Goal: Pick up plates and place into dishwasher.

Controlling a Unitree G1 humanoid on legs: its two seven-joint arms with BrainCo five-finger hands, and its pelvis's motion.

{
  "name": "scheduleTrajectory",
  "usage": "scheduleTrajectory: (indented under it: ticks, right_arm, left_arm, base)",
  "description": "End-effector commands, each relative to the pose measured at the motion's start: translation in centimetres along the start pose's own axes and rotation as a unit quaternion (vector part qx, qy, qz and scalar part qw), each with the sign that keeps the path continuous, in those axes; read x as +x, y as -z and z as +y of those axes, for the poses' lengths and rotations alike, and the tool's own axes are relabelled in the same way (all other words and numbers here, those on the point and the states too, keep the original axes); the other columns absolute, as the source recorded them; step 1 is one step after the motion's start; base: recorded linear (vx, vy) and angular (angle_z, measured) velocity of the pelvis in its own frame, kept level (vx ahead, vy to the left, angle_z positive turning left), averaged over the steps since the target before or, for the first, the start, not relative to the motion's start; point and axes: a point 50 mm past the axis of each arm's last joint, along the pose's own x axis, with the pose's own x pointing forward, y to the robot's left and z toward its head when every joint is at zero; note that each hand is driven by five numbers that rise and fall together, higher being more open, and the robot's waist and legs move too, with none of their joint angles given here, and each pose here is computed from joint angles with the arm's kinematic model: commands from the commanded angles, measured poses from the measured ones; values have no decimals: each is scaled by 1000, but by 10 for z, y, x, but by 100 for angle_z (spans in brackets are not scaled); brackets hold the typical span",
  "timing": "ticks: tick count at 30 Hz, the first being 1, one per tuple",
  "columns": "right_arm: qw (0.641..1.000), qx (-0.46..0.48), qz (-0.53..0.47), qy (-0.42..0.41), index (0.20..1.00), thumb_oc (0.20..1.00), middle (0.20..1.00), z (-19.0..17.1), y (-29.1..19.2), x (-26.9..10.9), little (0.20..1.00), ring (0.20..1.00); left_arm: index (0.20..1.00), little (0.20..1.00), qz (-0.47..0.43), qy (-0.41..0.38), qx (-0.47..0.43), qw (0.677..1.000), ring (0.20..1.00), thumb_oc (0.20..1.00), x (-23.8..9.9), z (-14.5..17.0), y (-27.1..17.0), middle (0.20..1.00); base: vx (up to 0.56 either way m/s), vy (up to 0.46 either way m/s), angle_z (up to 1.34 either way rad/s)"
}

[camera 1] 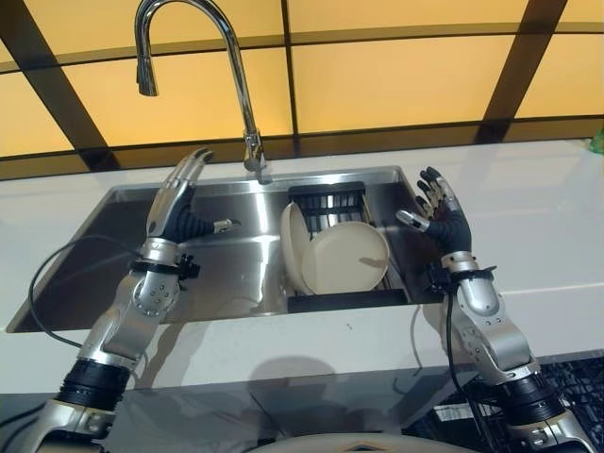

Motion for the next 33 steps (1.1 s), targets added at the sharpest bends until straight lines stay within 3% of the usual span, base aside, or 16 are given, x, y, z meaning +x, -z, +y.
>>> scheduleTrajectory:
  ticks: [1, 5, 15, 24, 33]
  right_arm:
    - [995, 13, -96, -7, 1000, 1000, 1000, -2, -40, 22, 1000, 1000]
    - [996, 8, -92, -8, 1000, 1000, 1000, -4, -39, 22, 1000, 1000]
    - [996, 6, -83, -1, 1000, 1000, 1000, -9, -37, 21, 1000, 1000]
    - [997, 6, -82, 13, 1000, 1000, 1000, -13, -37, 21, 1000, 1000]
    - [997, 6, -78, 19, 1000, 1000, 1000, -17, -37, 21, 1000, 1000]
  left_arm:
    - [1000, 1000, -92, -34, 99, 990, 1000, 1000, 29, 28, -6, 1000]
    - [1000, 1000, -153, 7, 165, 974, 1000, 1000, 32, 27, -11, 1000]
    - [1000, 1000, -240, 67, 228, 941, 1000, 1000, 32, 26, -20, 1000]
    - [1000, 1000, -269, 56, 297, 914, 1000, 1000, 39, 37, -19, 1000]
    - [1000, 1000, -292, 100, 349, 885, 1000, 1000, 37, 29, -17, 1000]
  base:
    - [65, 29, -1]
    - [37, 22, -2]
    - [37, -3, -6]
    - [15, -1, -3]
    - [31, -4, -1]
